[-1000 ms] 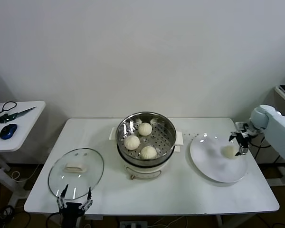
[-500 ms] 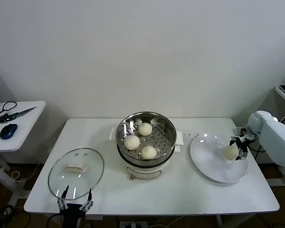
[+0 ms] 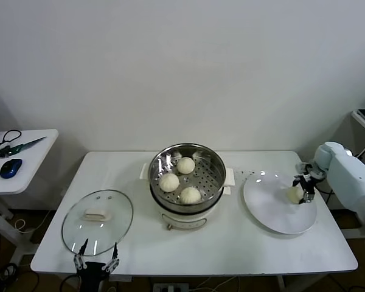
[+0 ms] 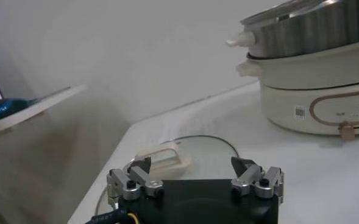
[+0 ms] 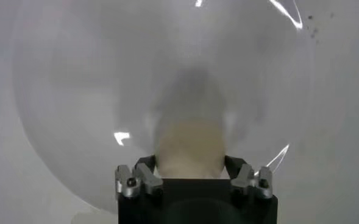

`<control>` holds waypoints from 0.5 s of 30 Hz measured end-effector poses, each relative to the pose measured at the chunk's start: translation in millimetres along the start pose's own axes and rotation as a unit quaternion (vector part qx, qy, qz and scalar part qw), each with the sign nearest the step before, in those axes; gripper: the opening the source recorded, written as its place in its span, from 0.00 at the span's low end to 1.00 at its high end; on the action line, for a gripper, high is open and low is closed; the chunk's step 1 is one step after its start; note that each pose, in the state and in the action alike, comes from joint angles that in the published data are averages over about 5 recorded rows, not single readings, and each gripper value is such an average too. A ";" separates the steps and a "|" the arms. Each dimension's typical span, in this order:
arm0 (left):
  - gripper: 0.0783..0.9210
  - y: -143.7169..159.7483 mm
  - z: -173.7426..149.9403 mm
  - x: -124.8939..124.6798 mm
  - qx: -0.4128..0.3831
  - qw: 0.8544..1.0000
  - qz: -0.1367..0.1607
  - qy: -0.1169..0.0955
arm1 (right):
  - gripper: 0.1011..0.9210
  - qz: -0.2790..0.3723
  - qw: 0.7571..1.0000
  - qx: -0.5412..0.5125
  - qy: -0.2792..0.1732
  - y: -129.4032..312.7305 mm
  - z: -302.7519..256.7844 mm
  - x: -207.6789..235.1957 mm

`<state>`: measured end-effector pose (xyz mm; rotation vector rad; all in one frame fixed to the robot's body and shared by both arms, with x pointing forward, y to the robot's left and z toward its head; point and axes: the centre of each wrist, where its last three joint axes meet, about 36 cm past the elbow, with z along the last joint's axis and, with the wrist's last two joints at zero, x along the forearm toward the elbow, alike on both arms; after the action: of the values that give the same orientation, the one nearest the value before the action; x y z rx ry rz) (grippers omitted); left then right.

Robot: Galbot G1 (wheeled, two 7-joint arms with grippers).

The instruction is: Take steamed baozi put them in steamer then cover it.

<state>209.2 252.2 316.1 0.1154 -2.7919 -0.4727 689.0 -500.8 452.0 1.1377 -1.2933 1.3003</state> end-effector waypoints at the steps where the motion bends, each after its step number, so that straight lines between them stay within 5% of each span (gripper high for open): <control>1: 0.88 0.0 0.0 0.0 0.000 1.000 0.000 0.000 | 0.75 0.000 1.000 0.000 0.000 -0.7 -0.2 0.6; 15: 0.88 -1.0 -2.6 3.7 0.000 1.000 0.004 -0.005 | 0.71 0.019 1.000 -0.009 -0.016 -20.6 -4.8 43.8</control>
<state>206.4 250.0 319.2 0.1015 -2.8012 -0.4710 704.1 -495.5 497.9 1.1314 -1.3537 1.3005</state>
